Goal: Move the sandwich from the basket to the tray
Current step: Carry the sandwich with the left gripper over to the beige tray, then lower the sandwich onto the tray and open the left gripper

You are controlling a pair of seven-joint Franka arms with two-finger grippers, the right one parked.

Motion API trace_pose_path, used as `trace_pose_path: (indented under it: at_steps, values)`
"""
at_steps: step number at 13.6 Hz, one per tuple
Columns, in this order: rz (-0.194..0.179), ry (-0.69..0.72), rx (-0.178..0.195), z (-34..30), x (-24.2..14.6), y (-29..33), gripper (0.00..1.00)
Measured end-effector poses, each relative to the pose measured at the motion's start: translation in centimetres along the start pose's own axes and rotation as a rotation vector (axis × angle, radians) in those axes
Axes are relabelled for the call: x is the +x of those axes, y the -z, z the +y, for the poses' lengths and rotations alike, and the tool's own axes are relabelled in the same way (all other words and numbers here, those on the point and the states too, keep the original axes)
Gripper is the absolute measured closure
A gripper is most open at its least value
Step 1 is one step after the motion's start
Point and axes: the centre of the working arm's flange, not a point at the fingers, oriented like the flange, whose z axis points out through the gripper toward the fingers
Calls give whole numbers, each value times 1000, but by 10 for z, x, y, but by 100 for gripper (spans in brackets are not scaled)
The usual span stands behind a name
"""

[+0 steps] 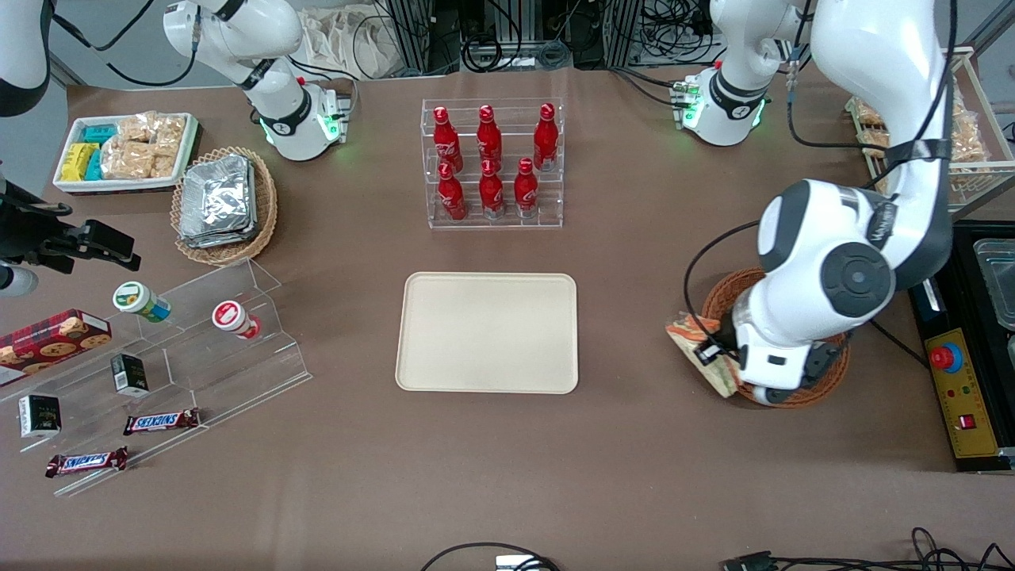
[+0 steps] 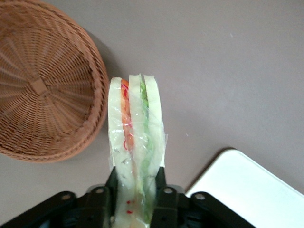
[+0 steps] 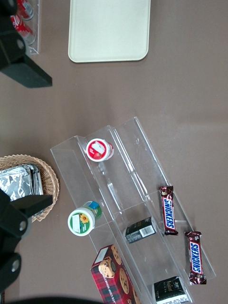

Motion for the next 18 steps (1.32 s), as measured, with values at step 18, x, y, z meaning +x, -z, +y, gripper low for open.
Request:
trace_pose_path:
  at_steps: [18]
  values:
    - [-56, -465, 49, 169, -166, -175, 60]
